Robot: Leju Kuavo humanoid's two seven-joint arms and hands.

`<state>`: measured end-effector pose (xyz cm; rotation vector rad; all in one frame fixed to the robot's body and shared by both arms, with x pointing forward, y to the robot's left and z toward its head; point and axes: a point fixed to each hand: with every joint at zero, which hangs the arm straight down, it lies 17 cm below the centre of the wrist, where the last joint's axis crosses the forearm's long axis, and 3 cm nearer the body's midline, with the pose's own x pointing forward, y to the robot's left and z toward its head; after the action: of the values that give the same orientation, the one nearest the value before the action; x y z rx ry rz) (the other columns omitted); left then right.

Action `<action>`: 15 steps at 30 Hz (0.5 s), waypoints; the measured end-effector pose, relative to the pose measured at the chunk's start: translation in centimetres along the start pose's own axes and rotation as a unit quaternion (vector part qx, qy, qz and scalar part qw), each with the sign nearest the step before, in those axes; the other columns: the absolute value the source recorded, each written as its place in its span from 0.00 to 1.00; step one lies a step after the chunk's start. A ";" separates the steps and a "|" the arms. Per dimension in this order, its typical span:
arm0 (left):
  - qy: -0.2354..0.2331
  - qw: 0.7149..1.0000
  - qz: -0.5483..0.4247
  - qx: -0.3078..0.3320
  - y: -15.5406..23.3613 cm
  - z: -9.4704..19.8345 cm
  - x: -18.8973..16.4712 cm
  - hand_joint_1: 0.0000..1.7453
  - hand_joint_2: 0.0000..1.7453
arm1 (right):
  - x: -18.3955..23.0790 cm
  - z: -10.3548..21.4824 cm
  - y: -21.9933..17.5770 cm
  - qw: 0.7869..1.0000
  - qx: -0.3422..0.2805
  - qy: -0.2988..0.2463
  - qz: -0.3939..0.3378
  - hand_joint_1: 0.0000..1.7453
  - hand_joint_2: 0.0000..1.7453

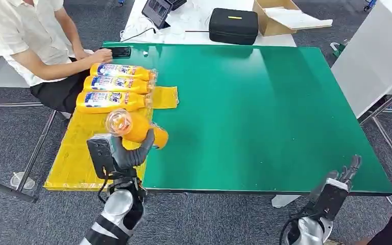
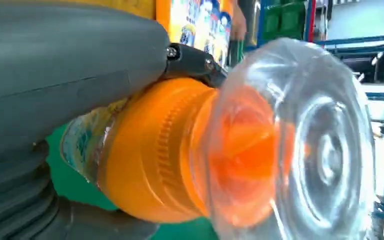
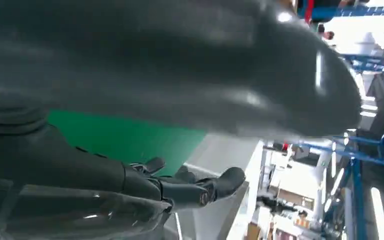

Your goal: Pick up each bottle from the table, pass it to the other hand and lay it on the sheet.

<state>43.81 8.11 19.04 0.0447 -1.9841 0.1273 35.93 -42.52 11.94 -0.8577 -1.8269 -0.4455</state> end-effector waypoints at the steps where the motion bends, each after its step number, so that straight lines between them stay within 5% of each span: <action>1: 0.001 1.000 -0.003 0.003 0.3 -0.1 -0.2 1.00 1.00 | -0.1 0.1 -0.1 1.000 -0.001 0.001 0.001 0.00 0.00; 9: -0.015 0.998 -0.059 -0.010 0.7 -0.4 -0.7 1.00 1.00 | -0.2 0.3 -0.5 1.000 -0.007 0.005 0.001 0.00 0.00; 11: -0.063 0.984 -0.155 -0.056 -0.5 -0.4 -0.2 0.87 1.00 | 0.1 0.3 -0.3 1.000 -0.002 0.000 0.000 0.00 0.00; 12: -0.080 0.974 -0.200 -0.073 -0.8 -0.5 -0.3 0.86 1.00 | 0.4 0.2 -0.2 1.000 0.000 -0.004 0.000 0.00 1.00; 15: -0.074 0.931 -0.338 -0.118 -1.0 -1.0 -3.2 0.89 1.00 | 1.2 0.2 0.5 1.000 0.011 -0.016 -0.003 0.00 1.00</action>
<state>46.08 7.10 16.56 0.5881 -2.0107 -0.5756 35.93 -41.65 12.93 -0.8493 -1.8599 -0.4163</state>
